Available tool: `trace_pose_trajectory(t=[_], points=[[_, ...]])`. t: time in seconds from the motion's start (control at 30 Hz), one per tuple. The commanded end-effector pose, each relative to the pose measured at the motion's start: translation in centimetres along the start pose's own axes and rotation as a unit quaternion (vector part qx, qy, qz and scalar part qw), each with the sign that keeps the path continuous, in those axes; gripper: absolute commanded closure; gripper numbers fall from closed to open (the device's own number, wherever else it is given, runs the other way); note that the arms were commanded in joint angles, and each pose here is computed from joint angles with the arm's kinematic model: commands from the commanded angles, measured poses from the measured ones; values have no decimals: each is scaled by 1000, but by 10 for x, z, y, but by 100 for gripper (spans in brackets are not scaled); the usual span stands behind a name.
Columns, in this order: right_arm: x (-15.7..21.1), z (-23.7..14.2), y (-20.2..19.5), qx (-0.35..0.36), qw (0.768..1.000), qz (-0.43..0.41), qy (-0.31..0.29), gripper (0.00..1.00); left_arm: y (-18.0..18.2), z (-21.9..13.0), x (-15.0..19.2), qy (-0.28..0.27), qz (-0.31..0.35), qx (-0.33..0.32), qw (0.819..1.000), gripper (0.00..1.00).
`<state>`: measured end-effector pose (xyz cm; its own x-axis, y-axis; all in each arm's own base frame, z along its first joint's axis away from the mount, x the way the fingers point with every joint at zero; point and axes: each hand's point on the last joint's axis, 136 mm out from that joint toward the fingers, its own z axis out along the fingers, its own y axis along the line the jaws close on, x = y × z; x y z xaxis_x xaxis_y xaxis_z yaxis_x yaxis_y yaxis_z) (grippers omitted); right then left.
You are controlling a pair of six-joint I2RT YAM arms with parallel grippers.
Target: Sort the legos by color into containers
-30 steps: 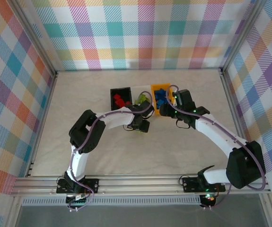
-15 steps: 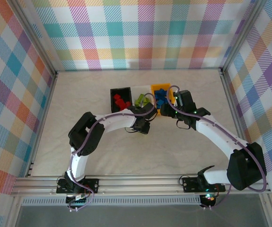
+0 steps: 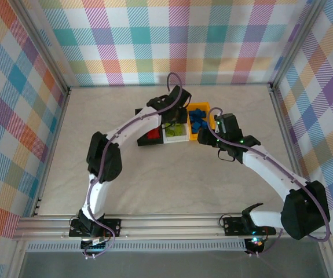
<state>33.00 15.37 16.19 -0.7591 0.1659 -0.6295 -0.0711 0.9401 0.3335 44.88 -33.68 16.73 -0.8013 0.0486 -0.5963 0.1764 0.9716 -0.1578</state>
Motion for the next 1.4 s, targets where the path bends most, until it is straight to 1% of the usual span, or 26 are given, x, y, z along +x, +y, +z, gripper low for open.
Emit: trace_pose_trajectory(t=[0.0, 0.07, 0.1, 0.17, 0.23, 0.27, 0.33, 0.37, 0.4, 0.43, 0.5, 0.53, 0.63, 0.67, 0.7, 0.8, 0.9, 0.97, 1.07, 1.13, 1.2, 1.3, 1.37], points=[[-3, -8, 0, -2, 1000, 5, -14, 26, 20, 24, 8, 32, 16, -54, 998, 63], [-3, -10, -1, -3, 1000, 7, -17, 26, 25, 35, 5, 38, 10, -61, 997, 62], [-2, -10, -1, -4, 1000, 8, -16, 25, 28, 41, 5, 42, 8, -64, 997, 58], [-3, -12, -1, -5, 1000, 10, -18, 23, 30, 47, 5, 47, 4, -65, 997, 49], [-3, -12, 0, -7, 1000, 11, -21, 20, 26, 46, 1, 42, 0, -53, 998, 36], [-4, -13, 0, -7, 1000, 11, -23, 18, 24, 41, -3, 36, -3, -47, 998, 30], [-7, -14, 2, -12, 999, 10, -29, 15, 18, 26, -13, 20, -9, -33, 999, 15], [-8, -15, 2, -13, 999, 10, -31, 11, 16, 17, -18, 10, -12, -27, 1000, 10], [-9, -17, 3, -14, 999, 9, -36, 6, 14, 6, -23, -2, -15, -19, 1000, 3], [-11, -18, 4, -16, 999, 8, -40, 1, 13, -4, -25, -12, -16, -13, 1000, 0], [-12, -20, 4, -17, 999, 5, -47, 0, 11, -36, -36, -52, -25, 8, 998, 0], [-13, -21, 4, -19, 999, 0, -49, 0, 13, -51, -35, -72, -28, 15, 997, 0], [-14, -25, 4, -21, 998, -8, -56, 0, 32, -100, -35, -142, -53, 27, 988, 0], [-13, -26, 4, -22, 998, -10, -57, 0, 44, -112, -31, -160, -59, 18, 985, 0], [-14, -26, 3, -21, 998, -9, -60, 0, 58, -131, -30, -191, -69, 8, 979, 0], [-14, -27, -3, -8, 998, 2, -69, 0, 103, -162, -12, -251, -82, -37, 964, 0], [-14, -28, -9, 3, 996, 17, -83, 0, 154, -181, 9, -277, -98, -100, 951, 0], [-15, -29, -11, 2, 995, 23, -94, 0, 187, -186, 23, -278, -102, -151, 943, 0], [-16, -29, -17, 11, 993, 32, -110, 0, 235, -180, 44, -275, -79, -235, 929, 0], [-15, -29, -21, 18, 993, 33, -116, 0, 276, -168, 61, -245, -89, -291, 920, 0], [-15, -28, -18, 7, 992, 23, -122, 0, 310, -153, 76, -223, -95, -331, 912, 0], [-14, -28, -22, 8, 991, 22, -131, 0, 344, -126, 96, -207, -110, -354, 905, 0], [-14, -28, -28, 17, 990, 25, -138, 0, 353, -109, 99, -208, -121, -341, 909, 0]])
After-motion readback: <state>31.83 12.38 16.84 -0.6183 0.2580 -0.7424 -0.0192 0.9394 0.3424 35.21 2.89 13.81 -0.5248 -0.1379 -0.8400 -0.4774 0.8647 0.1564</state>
